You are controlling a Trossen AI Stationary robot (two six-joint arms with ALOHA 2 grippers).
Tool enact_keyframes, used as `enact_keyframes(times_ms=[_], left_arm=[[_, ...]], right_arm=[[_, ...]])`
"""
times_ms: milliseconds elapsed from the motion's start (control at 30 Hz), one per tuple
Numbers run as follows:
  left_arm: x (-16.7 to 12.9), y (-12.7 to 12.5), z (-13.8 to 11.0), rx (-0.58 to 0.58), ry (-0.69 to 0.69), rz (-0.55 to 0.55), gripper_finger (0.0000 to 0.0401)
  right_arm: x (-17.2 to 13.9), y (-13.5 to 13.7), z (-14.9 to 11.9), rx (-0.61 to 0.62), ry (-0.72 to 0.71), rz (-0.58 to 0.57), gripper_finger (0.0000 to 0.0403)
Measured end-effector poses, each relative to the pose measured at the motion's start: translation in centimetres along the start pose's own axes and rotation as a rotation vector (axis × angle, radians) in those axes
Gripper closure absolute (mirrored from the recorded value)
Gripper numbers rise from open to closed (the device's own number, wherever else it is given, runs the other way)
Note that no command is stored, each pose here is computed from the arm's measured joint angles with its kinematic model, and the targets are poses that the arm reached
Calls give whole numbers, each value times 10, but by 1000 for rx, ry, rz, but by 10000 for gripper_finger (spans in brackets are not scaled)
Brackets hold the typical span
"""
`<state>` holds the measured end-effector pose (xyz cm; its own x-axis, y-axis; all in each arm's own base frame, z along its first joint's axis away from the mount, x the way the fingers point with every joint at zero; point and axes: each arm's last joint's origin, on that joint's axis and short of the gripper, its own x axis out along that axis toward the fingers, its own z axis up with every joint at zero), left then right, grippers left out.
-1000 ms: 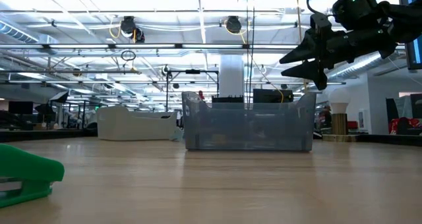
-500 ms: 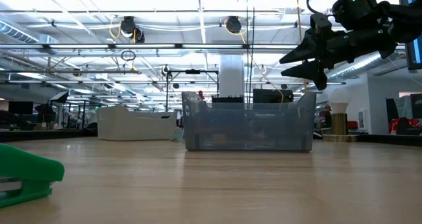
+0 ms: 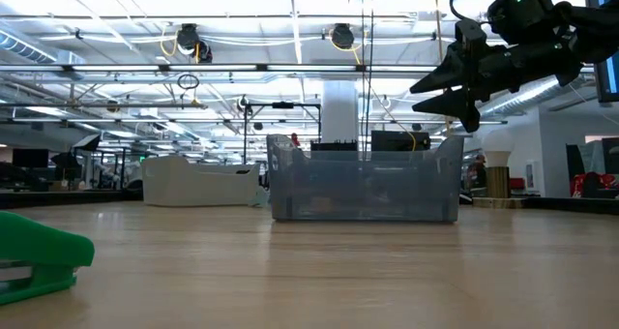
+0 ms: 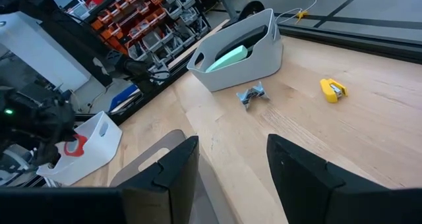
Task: Pick and place Stapler, Stapler remover, tape
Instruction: Put the orange tape into the white bin
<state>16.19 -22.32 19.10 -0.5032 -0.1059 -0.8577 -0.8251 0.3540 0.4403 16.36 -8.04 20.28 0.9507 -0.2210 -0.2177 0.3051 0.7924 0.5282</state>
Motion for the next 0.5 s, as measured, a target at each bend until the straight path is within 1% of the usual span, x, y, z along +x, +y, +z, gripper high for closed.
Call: enact_keyframes(times_ms=[67,167,367,500], left_arm=[[6,-3,4,28,15,-11,368],[14,-2,7,40,39,23,368],[15,-1,8,60,52,29,368],[16,-3,7,74,48,5,345]], right_arm=[[0,0,0,0,0,0,232],[0,0,0,0,0,0,232],[0,0,0,0,0,0,232],[0,0,0,0,0,0,232]])
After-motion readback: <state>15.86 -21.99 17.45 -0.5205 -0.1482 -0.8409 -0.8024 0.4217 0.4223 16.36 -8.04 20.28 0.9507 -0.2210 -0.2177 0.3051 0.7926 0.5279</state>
